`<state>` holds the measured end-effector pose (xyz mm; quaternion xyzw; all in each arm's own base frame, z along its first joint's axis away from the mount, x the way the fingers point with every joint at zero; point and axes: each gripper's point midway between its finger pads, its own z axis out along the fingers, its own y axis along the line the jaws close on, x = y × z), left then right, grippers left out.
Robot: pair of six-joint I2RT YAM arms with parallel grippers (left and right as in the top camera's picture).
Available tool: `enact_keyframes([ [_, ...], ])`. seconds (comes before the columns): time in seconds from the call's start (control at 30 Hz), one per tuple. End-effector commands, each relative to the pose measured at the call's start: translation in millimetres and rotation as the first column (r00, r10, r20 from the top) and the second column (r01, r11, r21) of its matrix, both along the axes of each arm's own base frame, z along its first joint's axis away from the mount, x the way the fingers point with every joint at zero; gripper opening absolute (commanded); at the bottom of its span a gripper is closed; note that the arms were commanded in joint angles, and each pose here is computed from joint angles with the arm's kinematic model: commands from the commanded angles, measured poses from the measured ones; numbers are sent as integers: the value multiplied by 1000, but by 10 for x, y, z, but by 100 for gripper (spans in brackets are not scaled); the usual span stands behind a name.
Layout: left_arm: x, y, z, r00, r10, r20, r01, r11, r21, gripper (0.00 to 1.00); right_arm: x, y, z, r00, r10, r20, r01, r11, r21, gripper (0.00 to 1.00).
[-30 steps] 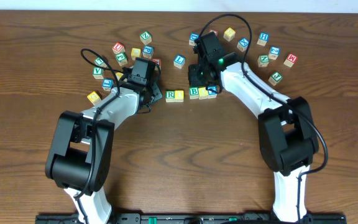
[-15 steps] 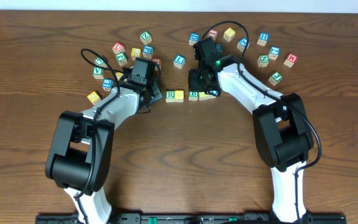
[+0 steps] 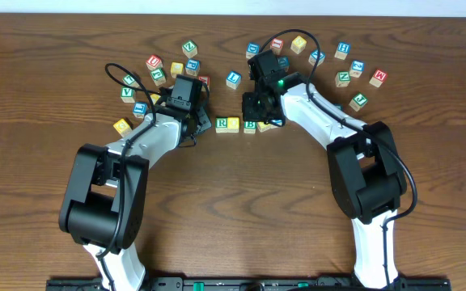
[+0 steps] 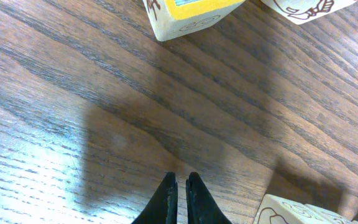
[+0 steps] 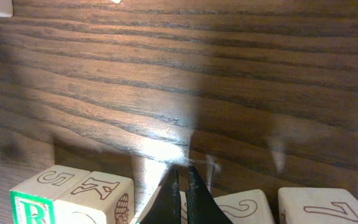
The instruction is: Spell out ROBOT
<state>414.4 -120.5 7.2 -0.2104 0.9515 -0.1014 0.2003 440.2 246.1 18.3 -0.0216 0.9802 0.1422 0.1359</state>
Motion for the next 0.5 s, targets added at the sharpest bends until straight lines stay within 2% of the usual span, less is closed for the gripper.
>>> enact_keyframes([
  [0.0, 4, 57, 80, 1000, 11, 20, -12, 1000, 17, 8, 36, 99, 55, 1000, 1, 18, -1, 1000, 18, 1],
  [0.27, 3, 57, 80, 1000, 11, 19, -12, 1000, 18, 7, 127, 123, 269, 998, 33, 56, -34, 999, 19, 1],
  [0.47, 4, 57, 80, 1000, 11, 20, -12, 1000, 17, 7, 46, 100, 478, 998, 52, 38, -52, 999, 3, 1],
])
